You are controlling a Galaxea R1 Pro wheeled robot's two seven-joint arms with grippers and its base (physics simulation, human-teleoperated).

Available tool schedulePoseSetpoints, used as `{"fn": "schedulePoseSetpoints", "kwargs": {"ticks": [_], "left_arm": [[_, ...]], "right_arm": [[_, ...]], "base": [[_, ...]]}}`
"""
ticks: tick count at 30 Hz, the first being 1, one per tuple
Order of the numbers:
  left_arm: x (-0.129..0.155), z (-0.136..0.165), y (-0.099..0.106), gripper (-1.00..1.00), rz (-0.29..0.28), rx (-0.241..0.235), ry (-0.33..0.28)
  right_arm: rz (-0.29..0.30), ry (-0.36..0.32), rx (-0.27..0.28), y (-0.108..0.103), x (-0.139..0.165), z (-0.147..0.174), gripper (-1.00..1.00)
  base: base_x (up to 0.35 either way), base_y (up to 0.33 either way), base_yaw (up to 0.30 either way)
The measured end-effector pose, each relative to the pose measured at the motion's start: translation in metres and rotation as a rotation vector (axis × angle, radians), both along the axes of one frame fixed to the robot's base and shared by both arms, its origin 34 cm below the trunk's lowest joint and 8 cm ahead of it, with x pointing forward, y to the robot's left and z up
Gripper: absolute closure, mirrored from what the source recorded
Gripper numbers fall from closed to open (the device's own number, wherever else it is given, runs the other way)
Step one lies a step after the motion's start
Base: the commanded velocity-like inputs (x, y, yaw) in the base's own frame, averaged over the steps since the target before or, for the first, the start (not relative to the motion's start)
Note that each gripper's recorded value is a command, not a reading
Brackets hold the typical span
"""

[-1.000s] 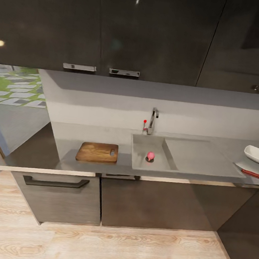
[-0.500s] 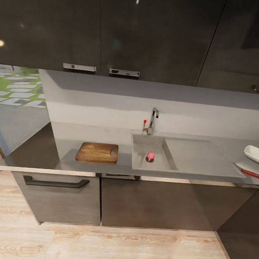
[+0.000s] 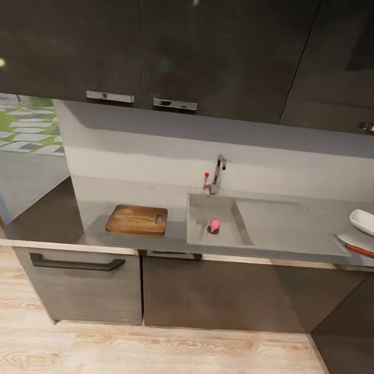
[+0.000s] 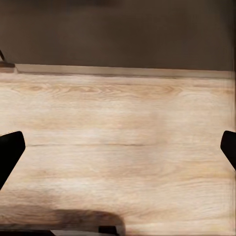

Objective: In the kitchen, take the Vidalia onion out of the sink, dice it on the chopping board with the paring knife, put the diced onion into the bowl on the countertop, then place both the paring knife and the chopping board into the sink.

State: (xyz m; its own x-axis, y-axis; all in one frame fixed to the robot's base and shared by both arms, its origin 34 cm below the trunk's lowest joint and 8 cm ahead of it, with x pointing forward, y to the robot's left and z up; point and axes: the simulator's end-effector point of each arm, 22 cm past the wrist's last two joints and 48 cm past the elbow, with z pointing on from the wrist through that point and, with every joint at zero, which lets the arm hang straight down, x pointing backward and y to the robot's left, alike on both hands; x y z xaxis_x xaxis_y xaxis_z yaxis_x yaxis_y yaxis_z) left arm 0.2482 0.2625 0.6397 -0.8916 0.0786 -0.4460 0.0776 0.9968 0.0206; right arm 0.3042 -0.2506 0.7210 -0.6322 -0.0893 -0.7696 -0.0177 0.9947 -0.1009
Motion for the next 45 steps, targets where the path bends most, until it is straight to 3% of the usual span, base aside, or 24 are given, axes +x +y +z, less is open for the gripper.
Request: {"fn": "schedulePoseSetpoints", "kwargs": {"ticks": [27,45], "left_arm": [[0.005,0.002,-0.002,-1.00,0.001,-0.002,-0.013],[0.007,0.003,-0.004,-1.00,0.001,-0.005,-0.018]], "right_arm": [[0.010,0.012,0.013,0.010,-0.004,-0.003,-1.00],[0.010,0.014,0.012,0.010,-0.004,-0.003,-1.00]], "base": [[0.000,-0.286,-0.088],[0.000,-0.147,0.219]]}}
